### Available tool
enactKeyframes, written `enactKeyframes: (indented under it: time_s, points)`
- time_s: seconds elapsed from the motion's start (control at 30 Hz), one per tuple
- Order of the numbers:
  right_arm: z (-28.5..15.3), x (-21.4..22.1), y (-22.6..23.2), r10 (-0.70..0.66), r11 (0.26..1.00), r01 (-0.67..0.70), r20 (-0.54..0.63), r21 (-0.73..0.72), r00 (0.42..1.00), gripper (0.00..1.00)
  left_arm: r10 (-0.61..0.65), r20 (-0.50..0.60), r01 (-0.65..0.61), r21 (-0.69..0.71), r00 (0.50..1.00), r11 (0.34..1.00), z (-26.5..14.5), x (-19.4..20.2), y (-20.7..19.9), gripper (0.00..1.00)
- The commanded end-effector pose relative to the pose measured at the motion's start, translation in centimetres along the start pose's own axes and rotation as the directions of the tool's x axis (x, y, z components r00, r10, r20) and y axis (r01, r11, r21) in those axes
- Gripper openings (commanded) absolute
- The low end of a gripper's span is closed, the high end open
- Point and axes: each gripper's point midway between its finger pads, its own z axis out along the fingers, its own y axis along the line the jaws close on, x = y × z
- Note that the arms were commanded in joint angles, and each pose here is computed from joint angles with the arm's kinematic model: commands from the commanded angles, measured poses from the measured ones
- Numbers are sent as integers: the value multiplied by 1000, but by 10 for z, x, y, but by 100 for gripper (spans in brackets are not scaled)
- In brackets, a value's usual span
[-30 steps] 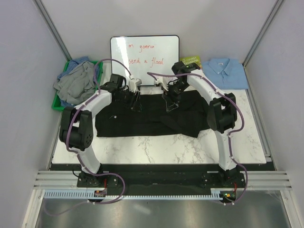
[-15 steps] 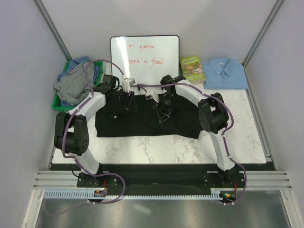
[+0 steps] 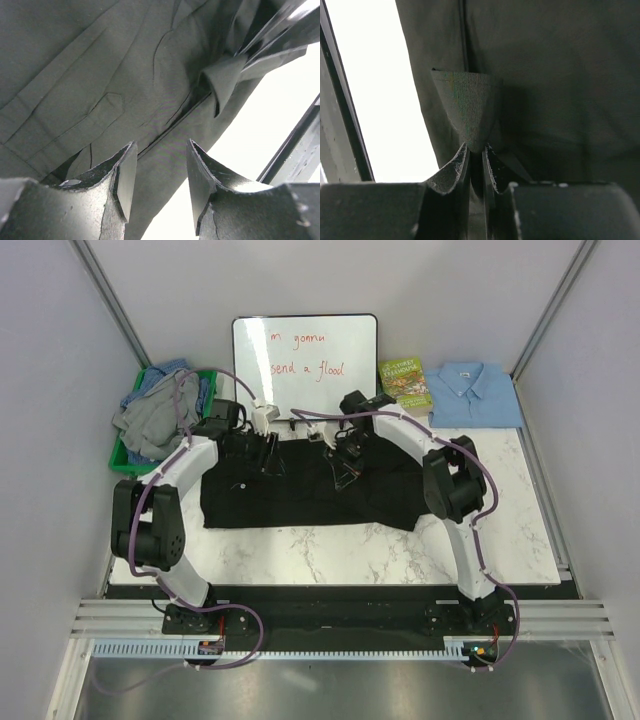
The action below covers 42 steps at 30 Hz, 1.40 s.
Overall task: Fold and stack the long sleeve shirts
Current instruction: Fold the shirt
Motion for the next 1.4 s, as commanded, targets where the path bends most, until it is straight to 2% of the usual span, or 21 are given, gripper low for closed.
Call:
enactKeyframes:
  time_s: [0.0, 0.2, 0.27, 0.3, 0.4, 0.47, 0.57, 0.77, 0.97, 1.07, 1.1, 1.27, 1.33, 1.37]
  points:
    - [-64, -63, 7, -98, 992, 80, 180, 101, 979, 17, 21, 66, -23, 26, 998, 999, -16, -19, -6, 51]
    - [-89, -91, -4, -117, 984, 76, 264, 159, 958, 12, 52, 120, -61, 72, 991, 996, -25, -43, -17, 50]
    - [-95, -101, -5, -142, 980, 91, 294, 179, 945, 12, 50, 147, -72, 148, 988, 986, -27, -56, -30, 57]
    - [-101, -108, -2, -161, 975, 103, 313, 195, 936, 12, 21, 154, -49, 181, 988, 982, -27, -62, -35, 63]
    - [-108, -118, -5, -214, 958, 125, 355, 259, 910, 11, -49, 164, -5, 319, 985, 948, -26, -80, -55, 74]
    - [-113, -123, -3, -241, 948, 136, 367, 288, 898, 11, -88, 151, 27, 369, 985, 929, -24, -85, -66, 77]
    - [-122, -131, 3, -288, 932, 163, 389, 323, 875, 11, -103, 141, 46, 356, 985, 933, -14, -86, -71, 78]
    - [-125, -135, 23, -375, 904, 242, 383, 352, 844, 12, -268, 89, 229, 306, 959, 924, 4, -89, -57, 73]
    - [-119, -132, 31, -387, 902, 263, 371, 343, 844, 13, -238, 145, 154, 435, 960, 887, -9, -111, -84, 72]
    - [-118, -133, 32, -388, 901, 263, 372, 344, 843, 13, -238, 122, 153, 478, 964, 865, -9, -109, -94, 65]
    - [-116, -133, 31, -386, 902, 261, 370, 344, 845, 13, -238, 117, 156, 477, 964, 865, -7, -108, -96, 59]
    - [-116, -133, 31, -380, 903, 253, 375, 347, 845, 14, -238, 96, 164, 482, 966, 861, 1, -105, -103, 45]
    - [-117, -134, 32, -377, 905, 249, 380, 345, 845, 20, -235, 103, 162, 464, 967, 871, 3, -106, -102, 28]
    - [-122, -138, 34, -378, 903, 244, 387, 352, 841, 36, -205, 123, 129, 450, 971, 884, 1, -107, -101, 13]
